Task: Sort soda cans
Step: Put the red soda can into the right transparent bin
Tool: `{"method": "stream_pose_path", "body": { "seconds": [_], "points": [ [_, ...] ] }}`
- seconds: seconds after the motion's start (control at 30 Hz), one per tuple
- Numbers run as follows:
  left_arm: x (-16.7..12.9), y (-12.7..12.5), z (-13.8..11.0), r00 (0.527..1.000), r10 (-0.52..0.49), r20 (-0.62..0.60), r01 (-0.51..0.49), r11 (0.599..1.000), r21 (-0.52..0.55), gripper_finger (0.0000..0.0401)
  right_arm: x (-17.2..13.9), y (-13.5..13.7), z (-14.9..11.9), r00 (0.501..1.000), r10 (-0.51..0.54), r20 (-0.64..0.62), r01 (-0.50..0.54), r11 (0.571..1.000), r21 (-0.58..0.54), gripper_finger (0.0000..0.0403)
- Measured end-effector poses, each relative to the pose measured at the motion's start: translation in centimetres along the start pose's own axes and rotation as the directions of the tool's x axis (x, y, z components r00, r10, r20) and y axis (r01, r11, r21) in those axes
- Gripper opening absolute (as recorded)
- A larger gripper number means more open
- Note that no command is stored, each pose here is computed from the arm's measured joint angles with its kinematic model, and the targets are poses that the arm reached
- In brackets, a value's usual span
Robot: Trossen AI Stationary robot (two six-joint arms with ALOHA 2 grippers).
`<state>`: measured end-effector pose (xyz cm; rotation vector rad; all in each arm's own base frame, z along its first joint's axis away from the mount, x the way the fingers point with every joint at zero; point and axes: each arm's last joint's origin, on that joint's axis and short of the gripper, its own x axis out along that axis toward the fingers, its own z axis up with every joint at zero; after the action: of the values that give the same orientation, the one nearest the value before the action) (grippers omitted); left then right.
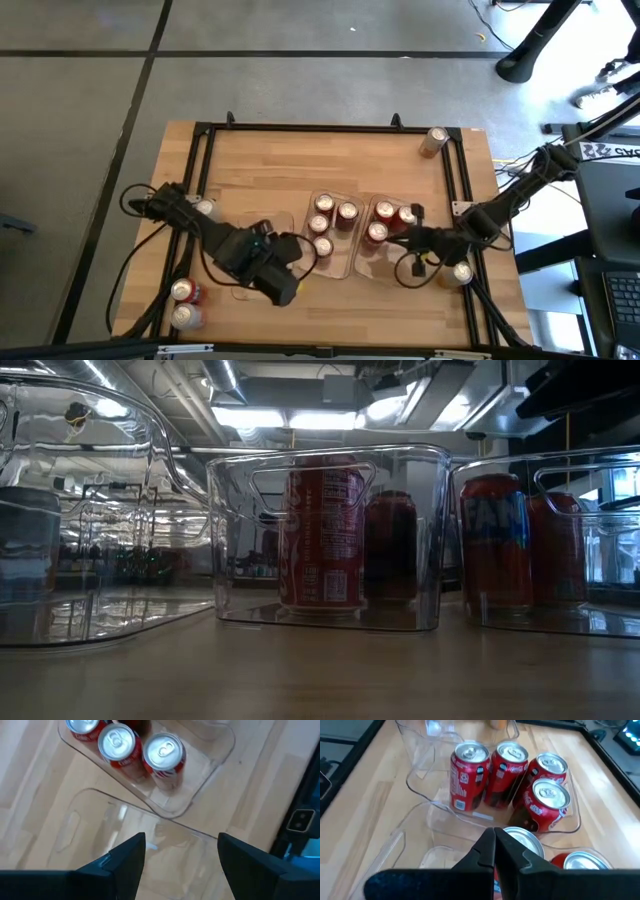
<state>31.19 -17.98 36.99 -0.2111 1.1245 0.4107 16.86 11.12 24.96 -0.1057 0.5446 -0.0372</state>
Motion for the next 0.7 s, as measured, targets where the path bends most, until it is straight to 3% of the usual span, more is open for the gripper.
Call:
{"method": "stream_pose_path", "body": {
  "seconds": [0.13,0.43,0.57,0.7],
  "points": [
    [-0.3,-0.4,-0.5,1.0,-0.009,-0.001,0.009,1.0,-0.026,0.0257,-0.1,0.1,0.0,1.0,-0.01,0.008,0.01,1.0,-0.003,0.0005],
    [0.0,-0.9,-0.8,1.0,-0.005,-0.006,0.004,0.999,-0.038,0.039,0.1,0.2,-0.1,1.0,-0.015,-0.002,0.015,1.0,0.019,0.0005],
    [0.2,-1.0,-0.8,1.0,0.001,-0.005,-0.001,0.999,-0.034,0.0386,0.4,0.4,-0.3,1.0,-0.02,-0.016,0.02,0.999,0.029,0.0005],
    [0.2,-1.0,-0.6,0.999,0.005,0.032,-0.001,0.995,-0.1,0.038,0.9,0.7,-0.5,0.999,-0.027,-0.035,0.027,0.999,0.024,0.0005]
  ]
}}
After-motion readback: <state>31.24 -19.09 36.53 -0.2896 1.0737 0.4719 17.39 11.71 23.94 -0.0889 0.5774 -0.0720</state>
